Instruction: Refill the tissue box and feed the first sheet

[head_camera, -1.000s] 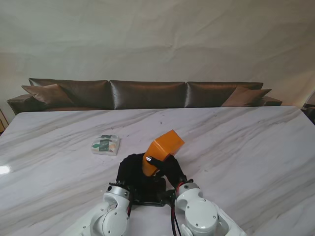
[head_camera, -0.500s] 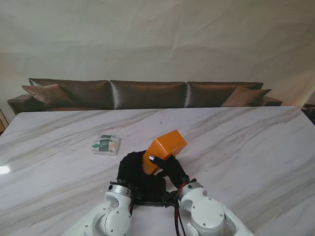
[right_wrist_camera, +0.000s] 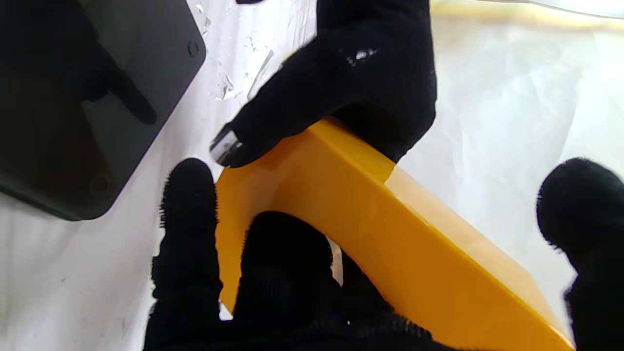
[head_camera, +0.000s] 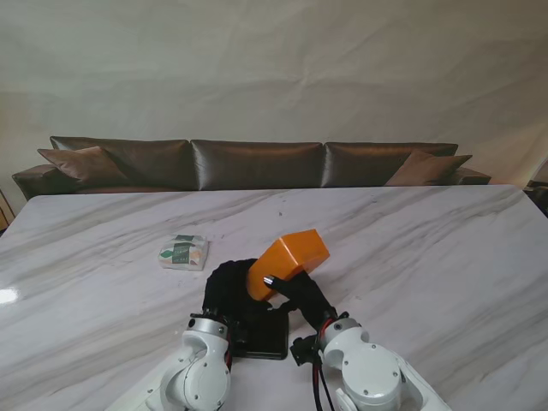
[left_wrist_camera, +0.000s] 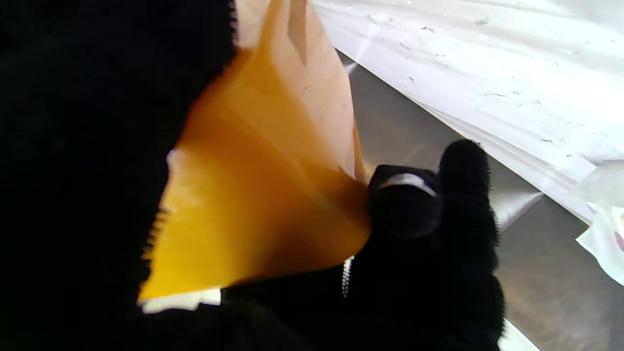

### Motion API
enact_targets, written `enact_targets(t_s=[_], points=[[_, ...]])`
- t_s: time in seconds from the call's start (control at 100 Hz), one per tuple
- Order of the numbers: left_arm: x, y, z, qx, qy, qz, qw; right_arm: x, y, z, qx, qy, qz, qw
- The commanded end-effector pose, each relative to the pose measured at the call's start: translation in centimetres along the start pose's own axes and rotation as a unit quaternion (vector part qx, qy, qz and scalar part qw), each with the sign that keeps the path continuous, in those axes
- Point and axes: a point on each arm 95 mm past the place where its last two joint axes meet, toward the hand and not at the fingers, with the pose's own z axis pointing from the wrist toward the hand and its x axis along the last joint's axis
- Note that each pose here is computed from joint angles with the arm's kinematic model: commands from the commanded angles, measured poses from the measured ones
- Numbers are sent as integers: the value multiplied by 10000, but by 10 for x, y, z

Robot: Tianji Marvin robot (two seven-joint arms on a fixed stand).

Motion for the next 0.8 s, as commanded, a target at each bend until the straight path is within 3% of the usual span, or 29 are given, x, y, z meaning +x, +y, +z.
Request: enact_targets(t_s=[0.0, 0.39, 0.79], points=[[5, -9, 7, 145, 8, -57, 9999, -17, 1, -6, 38, -290, -80, 9995], [3, -10, 8, 224, -83, -151, 9996, -25, -1, -10, 160, -469, -167, 9986], [3, -2, 7, 245, -109, -283, 9992, -22, -8, -3, 221, 1, 85, 9997]])
